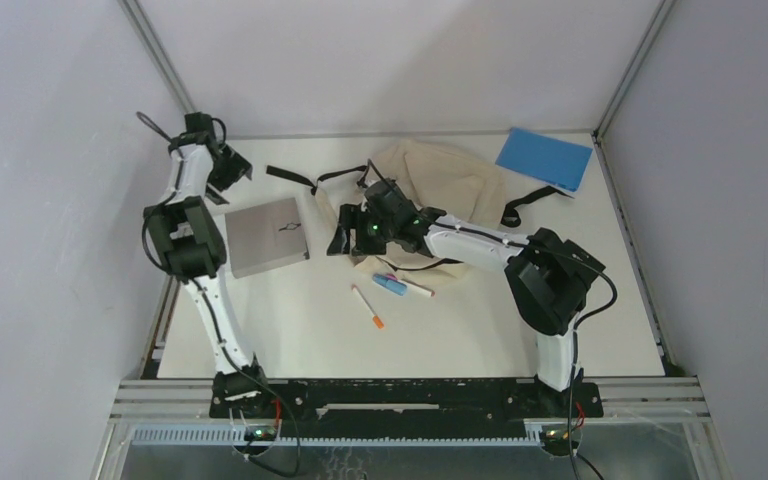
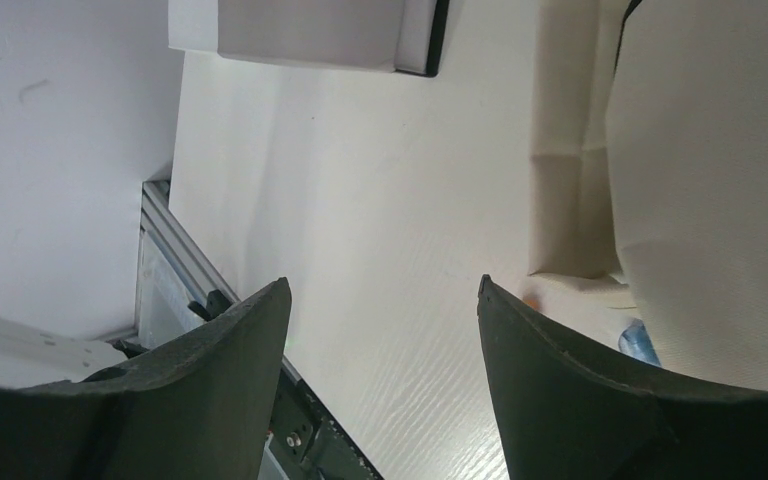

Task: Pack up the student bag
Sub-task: Move the book to the center of the board.

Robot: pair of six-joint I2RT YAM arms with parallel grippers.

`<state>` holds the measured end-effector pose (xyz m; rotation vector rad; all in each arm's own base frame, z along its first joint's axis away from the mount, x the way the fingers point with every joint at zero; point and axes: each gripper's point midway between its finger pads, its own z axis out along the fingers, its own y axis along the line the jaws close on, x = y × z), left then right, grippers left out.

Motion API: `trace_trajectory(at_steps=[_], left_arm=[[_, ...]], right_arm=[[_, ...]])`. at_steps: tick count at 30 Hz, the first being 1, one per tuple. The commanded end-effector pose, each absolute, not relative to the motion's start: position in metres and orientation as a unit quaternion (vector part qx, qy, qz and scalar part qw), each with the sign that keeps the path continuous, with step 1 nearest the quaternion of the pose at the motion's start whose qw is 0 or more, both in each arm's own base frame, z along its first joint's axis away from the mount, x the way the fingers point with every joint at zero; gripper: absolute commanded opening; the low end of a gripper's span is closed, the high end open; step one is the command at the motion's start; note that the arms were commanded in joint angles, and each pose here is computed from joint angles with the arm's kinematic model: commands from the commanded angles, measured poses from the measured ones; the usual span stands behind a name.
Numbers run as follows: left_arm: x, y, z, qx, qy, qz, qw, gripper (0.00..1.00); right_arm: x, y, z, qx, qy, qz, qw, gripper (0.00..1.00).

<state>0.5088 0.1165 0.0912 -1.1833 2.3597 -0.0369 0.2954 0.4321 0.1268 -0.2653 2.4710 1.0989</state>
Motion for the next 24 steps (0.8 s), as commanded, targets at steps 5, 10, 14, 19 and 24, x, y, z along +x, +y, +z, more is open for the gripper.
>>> trace_trajectory(at_steps=[5, 10, 14, 19, 24], left_arm=[[0.524, 0.063, 0.069, -0.332, 0.921, -0.024, 0.203, 0.87], [0.491, 0.036, 0.053, -0.317, 0.932, -0.051, 0.170, 0.86], [0.465, 0.016, 0.057, -0.311, 0.929, -0.083, 0.184, 0.86], [0.431, -0.008, 0.058, -0.294, 0.934, -0.096, 0.177, 0.86], [0.421, -0.007, 0.105, -0.288, 0.926, -0.091, 0.225, 0.88]], right_arm=[[0.295, 0.442, 0.143, -0.098, 0.879, 0.408, 0.224, 0.77], [0.297, 0.443, 0.141, -0.094, 0.879, 0.409, 0.225, 0.77], [0.307, 0.441, 0.136, -0.063, 0.886, 0.396, 0.233, 0.77], [0.309, 0.454, 0.129, -0.044, 0.888, 0.405, 0.214, 0.77], [0.296, 0.477, 0.116, -0.032, 0.886, 0.418, 0.201, 0.77]])
